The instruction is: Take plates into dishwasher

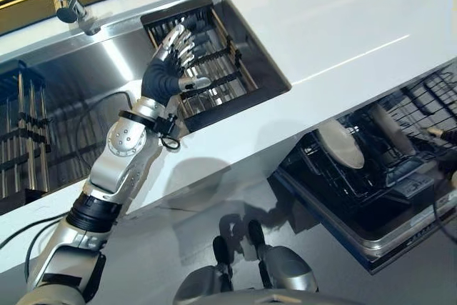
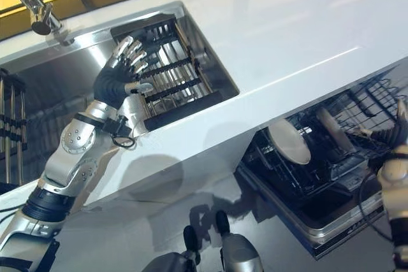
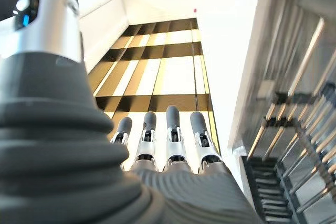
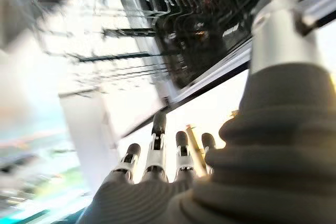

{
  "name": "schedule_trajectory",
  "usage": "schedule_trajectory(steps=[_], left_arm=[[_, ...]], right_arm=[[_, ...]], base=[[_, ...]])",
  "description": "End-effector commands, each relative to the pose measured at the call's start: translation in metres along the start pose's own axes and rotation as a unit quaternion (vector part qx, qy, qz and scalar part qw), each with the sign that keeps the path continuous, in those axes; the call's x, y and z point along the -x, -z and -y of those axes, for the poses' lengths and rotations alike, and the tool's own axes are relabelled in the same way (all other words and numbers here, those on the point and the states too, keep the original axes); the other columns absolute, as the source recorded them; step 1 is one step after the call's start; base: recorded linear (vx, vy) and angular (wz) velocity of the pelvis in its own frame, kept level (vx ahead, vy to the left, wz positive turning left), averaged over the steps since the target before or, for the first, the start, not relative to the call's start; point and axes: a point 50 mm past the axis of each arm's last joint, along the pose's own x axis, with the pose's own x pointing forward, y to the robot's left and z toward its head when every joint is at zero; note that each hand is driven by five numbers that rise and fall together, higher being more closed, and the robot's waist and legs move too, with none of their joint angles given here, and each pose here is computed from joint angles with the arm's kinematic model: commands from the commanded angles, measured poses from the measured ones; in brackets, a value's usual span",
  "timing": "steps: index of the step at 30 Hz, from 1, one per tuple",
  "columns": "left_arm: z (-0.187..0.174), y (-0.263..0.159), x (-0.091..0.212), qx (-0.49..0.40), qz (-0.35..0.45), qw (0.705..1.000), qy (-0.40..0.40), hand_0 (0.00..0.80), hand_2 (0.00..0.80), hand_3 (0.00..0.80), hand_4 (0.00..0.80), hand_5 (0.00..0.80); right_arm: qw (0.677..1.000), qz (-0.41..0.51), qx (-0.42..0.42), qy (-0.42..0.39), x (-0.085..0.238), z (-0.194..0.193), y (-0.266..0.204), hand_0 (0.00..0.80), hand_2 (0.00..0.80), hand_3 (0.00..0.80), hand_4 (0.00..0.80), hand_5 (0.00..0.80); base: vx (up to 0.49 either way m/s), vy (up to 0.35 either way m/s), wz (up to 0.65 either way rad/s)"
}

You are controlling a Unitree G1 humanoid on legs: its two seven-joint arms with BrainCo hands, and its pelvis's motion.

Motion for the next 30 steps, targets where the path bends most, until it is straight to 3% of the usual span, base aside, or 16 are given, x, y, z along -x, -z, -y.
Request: schedule_trajectory(steps=[1, 8, 12, 15, 18, 20, 23, 30], left_arm=[[-0.003, 0.004, 0.001, -0.004, 0.014, 0.999, -0.039, 0.0, 0.0, 0.0, 0.0, 0.0], [-0.005, 0.008, 0.01, 0.013, 0.001, 0.999, -0.053, 0.0, 0.0, 0.0, 0.0, 0.0], [-0.004, 0.011, 0.014, 0.023, -0.019, 0.998, -0.047, 0.0, 0.0, 0.0, 0.0, 0.0], [-0.005, 0.014, 0.016, 0.027, -0.032, 0.998, -0.049, 0.0, 0.0, 0.0, 0.0, 0.0], [-0.01, 0.019, 0.025, 0.032, -0.042, 0.995, -0.087, 0.0, 0.0, 0.0, 0.0, 0.0], [-0.01, 0.02, 0.029, 0.04, -0.041, 0.993, -0.103, 0.0, 0.0, 0.0, 0.0, 0.0], [-0.006, 0.022, 0.025, 0.069, -0.039, 0.992, -0.097, 0.0, 0.0, 0.0, 0.0, 0.0], [0.0, 0.022, 0.02, 0.093, -0.031, 0.993, -0.071, 0.0, 0.0, 0.0, 0.0, 0.0]], right_arm=[[0.994, -0.035, 0.007, 0.102, 0.01, 0.021, 0.023, 0.0, 0.0, 0.0, 0.0, 0.0], [0.976, -0.142, 0.006, 0.164, 0.043, 0.012, 0.075, 0.0, 0.0, 0.0, 0.0, 0.0], [0.962, -0.23, -0.052, 0.14, 0.063, -0.01, 0.101, 0.0, 0.0, 0.0, 0.0, 0.0], [0.951, -0.277, -0.044, 0.129, 0.077, -0.02, 0.119, 0.0, 0.0, 0.0, 0.0, 0.0], [0.954, -0.275, 0.028, 0.12, 0.071, -0.022, 0.123, 0.0, 0.0, 0.0, 0.0, 0.0], [0.952, -0.275, 0.06, 0.122, 0.058, -0.017, 0.119, 0.0, 0.0, 0.0, 0.0, 0.0], [0.934, -0.328, 0.054, 0.131, 0.058, -0.013, 0.134, 0.0, 0.0, 0.0, 0.0, 0.0], [0.897, -0.424, -0.015, 0.125, 0.085, -0.012, 0.169, 0.0, 0.0, 0.0, 0.0, 0.0]], base=[[0.087, 0.15, -0.17], [0.059, 0.105, -0.16], [0.039, 0.067, -0.07], [0.052, 0.018, -0.03], [0.058, 0.024, -0.3], [0.003, 0.066, -1.32], [-0.052, 0.043, -0.6], [-0.033, -0.067, 0.05]])
